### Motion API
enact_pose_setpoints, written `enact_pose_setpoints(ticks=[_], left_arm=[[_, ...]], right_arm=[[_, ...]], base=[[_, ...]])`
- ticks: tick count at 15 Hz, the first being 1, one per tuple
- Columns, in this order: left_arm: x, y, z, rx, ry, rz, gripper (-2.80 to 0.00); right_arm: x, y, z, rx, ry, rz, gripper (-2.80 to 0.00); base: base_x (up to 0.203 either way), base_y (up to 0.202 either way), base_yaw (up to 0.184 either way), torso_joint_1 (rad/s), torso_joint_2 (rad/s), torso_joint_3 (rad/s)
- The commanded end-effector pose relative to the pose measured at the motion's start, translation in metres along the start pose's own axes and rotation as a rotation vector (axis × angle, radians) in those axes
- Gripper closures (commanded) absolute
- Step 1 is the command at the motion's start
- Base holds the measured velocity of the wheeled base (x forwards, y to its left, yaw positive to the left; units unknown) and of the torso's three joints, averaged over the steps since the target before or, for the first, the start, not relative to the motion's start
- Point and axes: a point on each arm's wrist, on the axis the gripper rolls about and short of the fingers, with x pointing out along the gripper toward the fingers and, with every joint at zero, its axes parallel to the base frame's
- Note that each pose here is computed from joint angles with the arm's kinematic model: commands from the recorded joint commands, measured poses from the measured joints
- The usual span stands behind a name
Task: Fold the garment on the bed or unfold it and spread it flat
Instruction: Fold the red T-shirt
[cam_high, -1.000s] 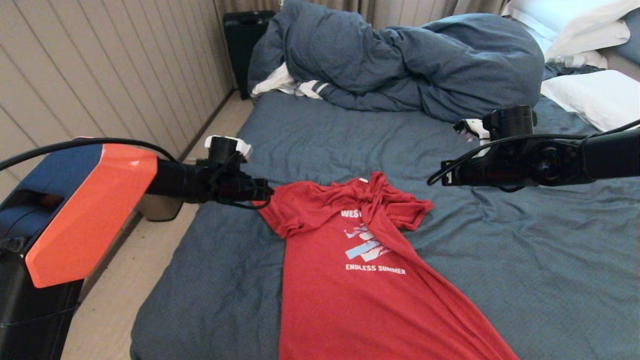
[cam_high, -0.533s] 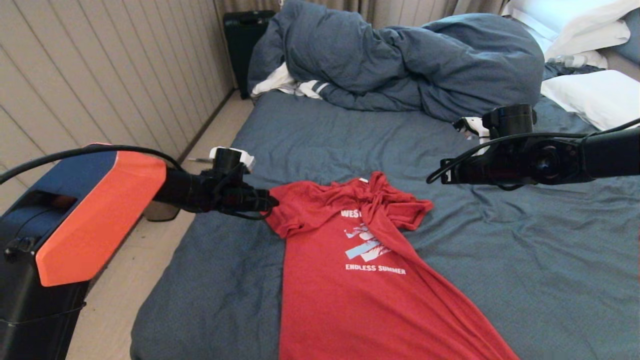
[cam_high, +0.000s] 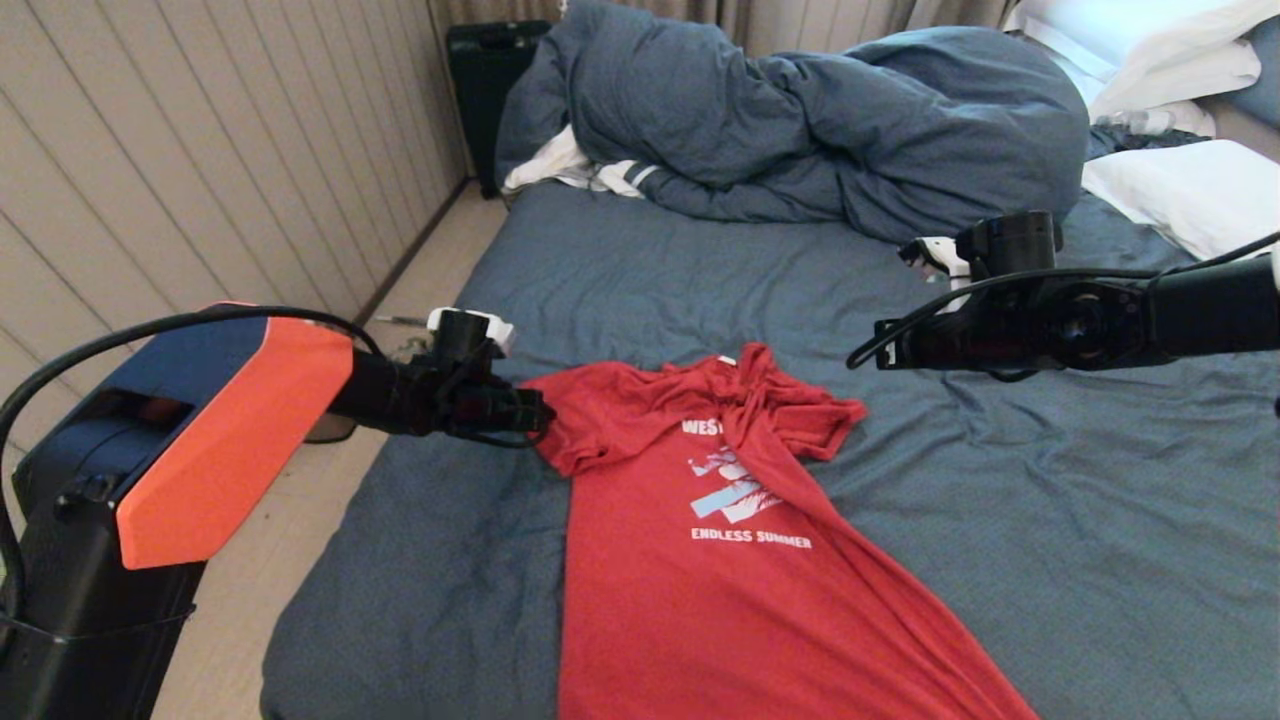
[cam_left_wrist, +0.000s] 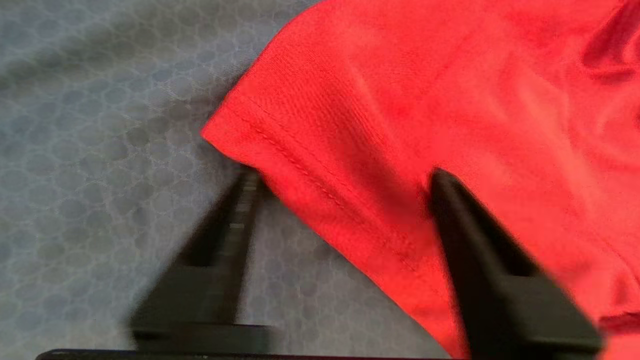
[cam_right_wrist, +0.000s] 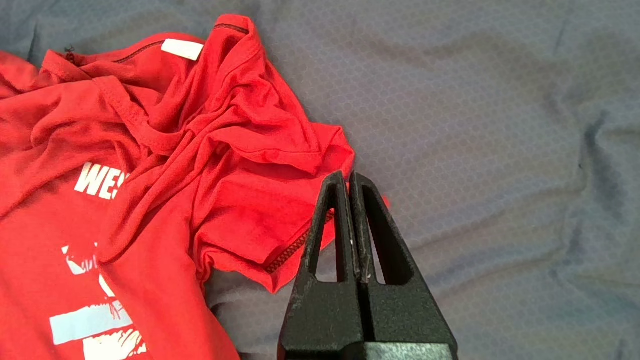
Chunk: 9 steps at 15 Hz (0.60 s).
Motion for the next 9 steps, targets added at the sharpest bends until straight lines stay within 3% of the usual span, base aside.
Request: enact_pose_setpoints(ticks=[1, 5, 9], left_arm=[[0.005, 0.001, -0.004, -0.001, 0.01, 0.0, 0.0], [0.007, 0.002, 0.002, -0.001, -0.014, 0.0, 0.0], [-0.003, 0.02, 0.036, -0.006, -0.13, 0.026, 0.0]], right_arm=[[0.001, 0.002, 0.0, -0.002, 0.001, 0.004, 0.0], [0.001, 0.003, 0.0, -0.004, -0.001, 0.008, 0.0], [0.0, 0.003, 0.002, -0.006, -0.009, 0.006, 0.0]], base=[[0.0, 0.0, 0.0, 0.0, 0.0, 0.0], [0.0, 0.0, 0.0, 0.0, 0.0, 0.0], [0.0, 0.0, 0.0, 0.0, 0.0, 0.0]])
